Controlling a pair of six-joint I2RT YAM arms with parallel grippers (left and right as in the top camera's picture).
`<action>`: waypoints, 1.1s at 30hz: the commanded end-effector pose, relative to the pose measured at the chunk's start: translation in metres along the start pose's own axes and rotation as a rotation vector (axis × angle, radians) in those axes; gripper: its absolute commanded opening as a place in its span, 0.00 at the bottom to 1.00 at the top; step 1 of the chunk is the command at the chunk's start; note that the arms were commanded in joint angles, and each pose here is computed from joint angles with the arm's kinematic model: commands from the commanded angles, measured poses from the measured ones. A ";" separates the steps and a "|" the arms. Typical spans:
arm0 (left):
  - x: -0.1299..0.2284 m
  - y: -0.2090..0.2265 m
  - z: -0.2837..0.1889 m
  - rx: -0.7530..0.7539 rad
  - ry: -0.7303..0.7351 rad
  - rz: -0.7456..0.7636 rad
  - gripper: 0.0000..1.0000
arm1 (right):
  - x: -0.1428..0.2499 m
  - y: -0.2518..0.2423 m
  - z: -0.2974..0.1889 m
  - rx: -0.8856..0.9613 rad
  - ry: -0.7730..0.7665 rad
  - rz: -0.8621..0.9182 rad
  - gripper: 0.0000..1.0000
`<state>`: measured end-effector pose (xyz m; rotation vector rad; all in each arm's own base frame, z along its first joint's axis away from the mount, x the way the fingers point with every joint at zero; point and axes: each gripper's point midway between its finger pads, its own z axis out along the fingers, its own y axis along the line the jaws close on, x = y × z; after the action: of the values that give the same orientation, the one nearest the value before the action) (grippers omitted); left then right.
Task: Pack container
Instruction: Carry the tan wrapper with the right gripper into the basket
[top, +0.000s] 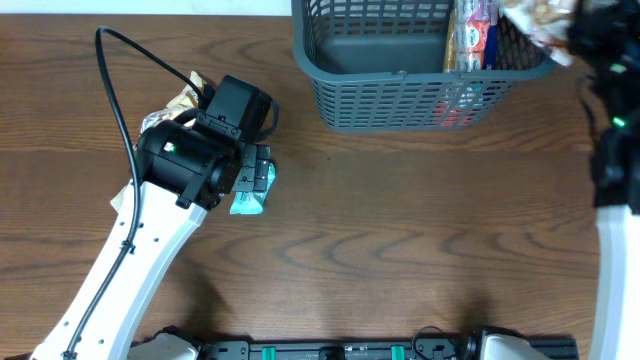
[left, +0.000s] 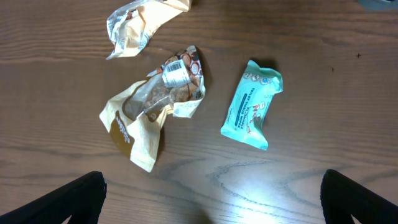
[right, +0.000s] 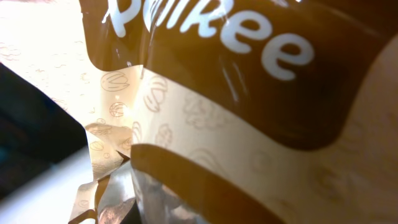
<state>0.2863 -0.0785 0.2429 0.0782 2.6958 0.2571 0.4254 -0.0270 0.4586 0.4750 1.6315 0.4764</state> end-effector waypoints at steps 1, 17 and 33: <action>-0.003 0.002 -0.003 -0.004 -0.009 -0.043 0.99 | 0.044 -0.024 0.042 0.102 0.107 -0.202 0.01; -0.004 0.002 -0.002 -0.005 -0.009 -0.043 0.99 | 0.149 -0.068 0.106 0.169 0.381 -0.293 0.02; -0.004 0.002 -0.003 -0.004 -0.010 -0.043 0.99 | 0.161 -0.090 0.110 0.249 0.410 -0.297 0.28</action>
<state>0.2863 -0.0785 0.2429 0.0407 2.6948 0.2486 0.5117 -0.0094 0.2661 0.3311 2.1267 0.1584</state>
